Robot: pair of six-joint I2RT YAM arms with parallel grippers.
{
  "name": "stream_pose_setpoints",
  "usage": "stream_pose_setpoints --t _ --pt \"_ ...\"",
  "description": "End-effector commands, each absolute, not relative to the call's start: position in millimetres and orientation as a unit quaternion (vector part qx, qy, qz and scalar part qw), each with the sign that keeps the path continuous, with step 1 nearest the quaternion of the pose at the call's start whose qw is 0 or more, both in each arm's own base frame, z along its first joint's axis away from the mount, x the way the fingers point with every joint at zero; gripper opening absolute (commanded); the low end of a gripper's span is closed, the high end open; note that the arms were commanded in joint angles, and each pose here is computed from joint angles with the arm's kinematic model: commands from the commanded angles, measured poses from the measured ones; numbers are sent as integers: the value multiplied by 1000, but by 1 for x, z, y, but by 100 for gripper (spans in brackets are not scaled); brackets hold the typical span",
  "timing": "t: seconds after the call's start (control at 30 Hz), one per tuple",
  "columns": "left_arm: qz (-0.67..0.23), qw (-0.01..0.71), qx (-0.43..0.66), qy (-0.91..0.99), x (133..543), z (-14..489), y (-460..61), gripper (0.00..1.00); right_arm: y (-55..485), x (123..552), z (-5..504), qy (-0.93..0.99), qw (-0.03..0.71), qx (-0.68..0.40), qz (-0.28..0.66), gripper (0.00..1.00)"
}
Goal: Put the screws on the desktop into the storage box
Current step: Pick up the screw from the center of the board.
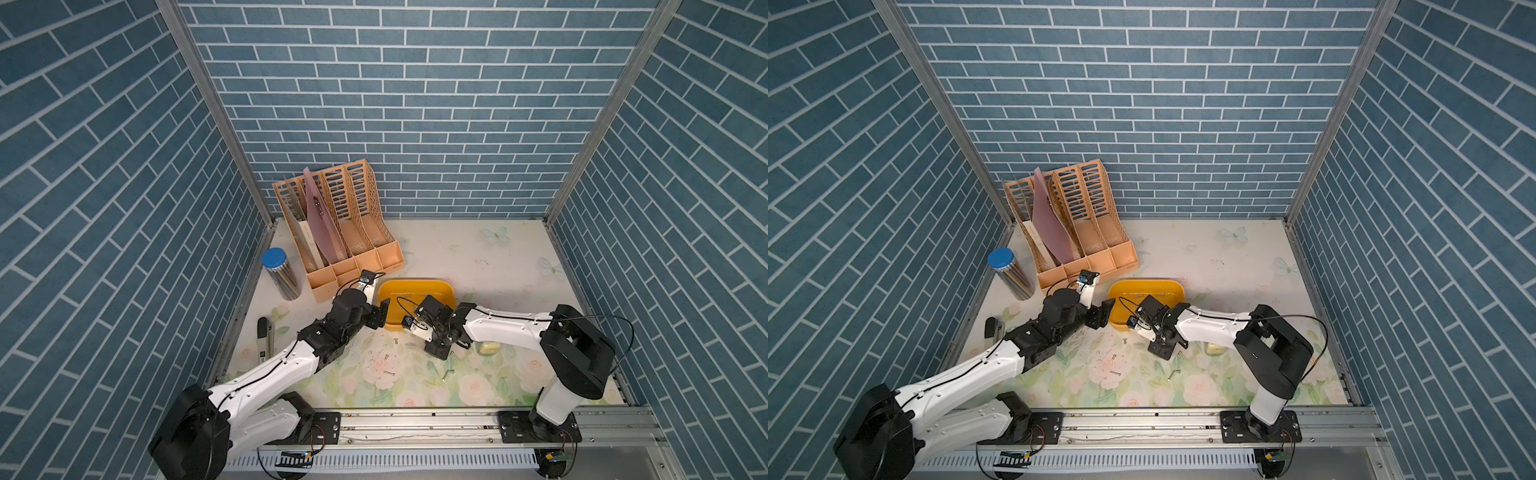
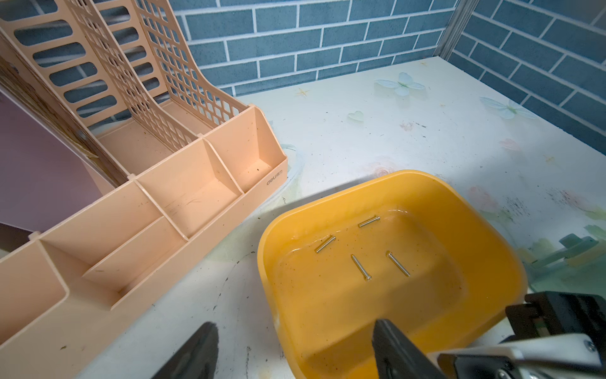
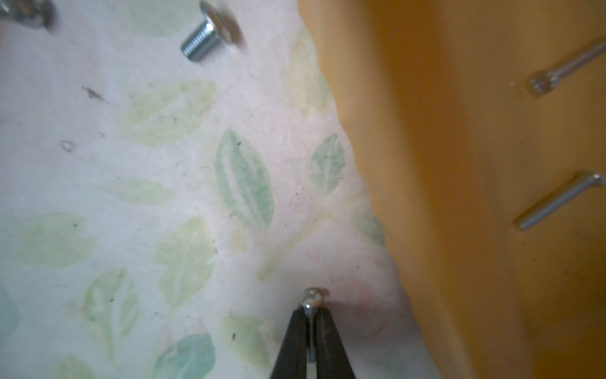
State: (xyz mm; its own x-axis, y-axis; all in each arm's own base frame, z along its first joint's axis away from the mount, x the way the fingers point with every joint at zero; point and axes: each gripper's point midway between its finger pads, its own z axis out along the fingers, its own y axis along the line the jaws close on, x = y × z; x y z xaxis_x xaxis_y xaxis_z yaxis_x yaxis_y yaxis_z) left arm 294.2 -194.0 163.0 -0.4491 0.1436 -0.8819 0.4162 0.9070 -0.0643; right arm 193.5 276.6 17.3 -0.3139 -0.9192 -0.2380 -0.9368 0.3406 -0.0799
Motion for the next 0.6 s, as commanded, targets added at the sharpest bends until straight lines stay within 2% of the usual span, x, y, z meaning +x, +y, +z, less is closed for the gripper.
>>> stream_pose_setpoints --t 0.0,0.27,0.57 --pt "-140 494 172 841 293 159 -194 79 244 185 -8 819 61 -570 -14 0" --pt "-158 496 178 835 290 163 -200 79 289 208 62 806 195 -556 56 0" --pt "-219 506 202 810 275 179 -214 79 296 261 91 827 252 -498 70 0"
